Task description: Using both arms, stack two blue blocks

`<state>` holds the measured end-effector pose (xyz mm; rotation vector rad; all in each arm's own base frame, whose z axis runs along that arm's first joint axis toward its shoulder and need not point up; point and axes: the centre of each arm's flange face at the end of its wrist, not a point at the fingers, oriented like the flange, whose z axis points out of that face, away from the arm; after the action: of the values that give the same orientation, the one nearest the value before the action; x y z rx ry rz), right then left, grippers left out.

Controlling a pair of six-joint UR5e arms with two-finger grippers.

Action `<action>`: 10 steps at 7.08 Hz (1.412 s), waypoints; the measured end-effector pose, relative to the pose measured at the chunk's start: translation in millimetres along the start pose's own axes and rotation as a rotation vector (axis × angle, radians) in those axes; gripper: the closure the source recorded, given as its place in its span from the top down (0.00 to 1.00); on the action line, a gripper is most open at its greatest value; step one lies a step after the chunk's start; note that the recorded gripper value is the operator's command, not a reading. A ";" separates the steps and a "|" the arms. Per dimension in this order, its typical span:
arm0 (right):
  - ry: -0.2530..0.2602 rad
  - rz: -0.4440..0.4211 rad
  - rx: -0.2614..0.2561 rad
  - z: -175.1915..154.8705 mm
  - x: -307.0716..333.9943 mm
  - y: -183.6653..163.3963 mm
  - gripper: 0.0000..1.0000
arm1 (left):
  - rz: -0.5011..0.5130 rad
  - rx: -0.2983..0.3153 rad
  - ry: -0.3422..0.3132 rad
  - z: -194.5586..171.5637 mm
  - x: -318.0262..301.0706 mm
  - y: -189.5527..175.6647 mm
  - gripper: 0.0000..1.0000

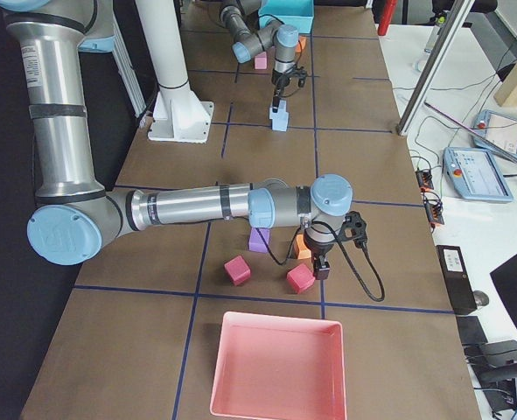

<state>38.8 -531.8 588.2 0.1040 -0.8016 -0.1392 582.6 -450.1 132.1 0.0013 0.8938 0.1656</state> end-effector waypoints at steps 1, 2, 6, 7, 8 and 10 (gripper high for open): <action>0.000 0.000 -0.001 0.3 0.1 0.0 1.00 | -0.001 0.001 0.001 -0.7 -0.2 -0.4 1.00; 0.000 0.000 -0.001 0.5 0.2 0.0 1.00 | -0.002 0.002 0.001 -1.6 -0.7 -1.0 1.00; -0.007 0.006 -0.015 7.4 6.7 7.5 1.00 | -0.054 0.029 0.038 -80.7 -57.0 -34.8 1.00; -0.009 0.014 -0.026 12.8 11.6 15.0 1.00 | -0.033 0.038 0.041 -99.1 -107.5 -26.1 1.00; -0.012 0.021 -0.039 19.2 17.5 25.0 1.00 | -0.002 0.059 0.024 -119.8 -166.4 -11.6 1.00; -0.017 0.024 -0.049 31.6 30.4 50.5 1.00 | 0.094 0.097 -0.076 -171.4 -300.4 12.7 1.00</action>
<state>41.1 -488.3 638.9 0.0475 -0.8153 -0.1371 263.2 -492.6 258.5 0.1389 0.8258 0.2087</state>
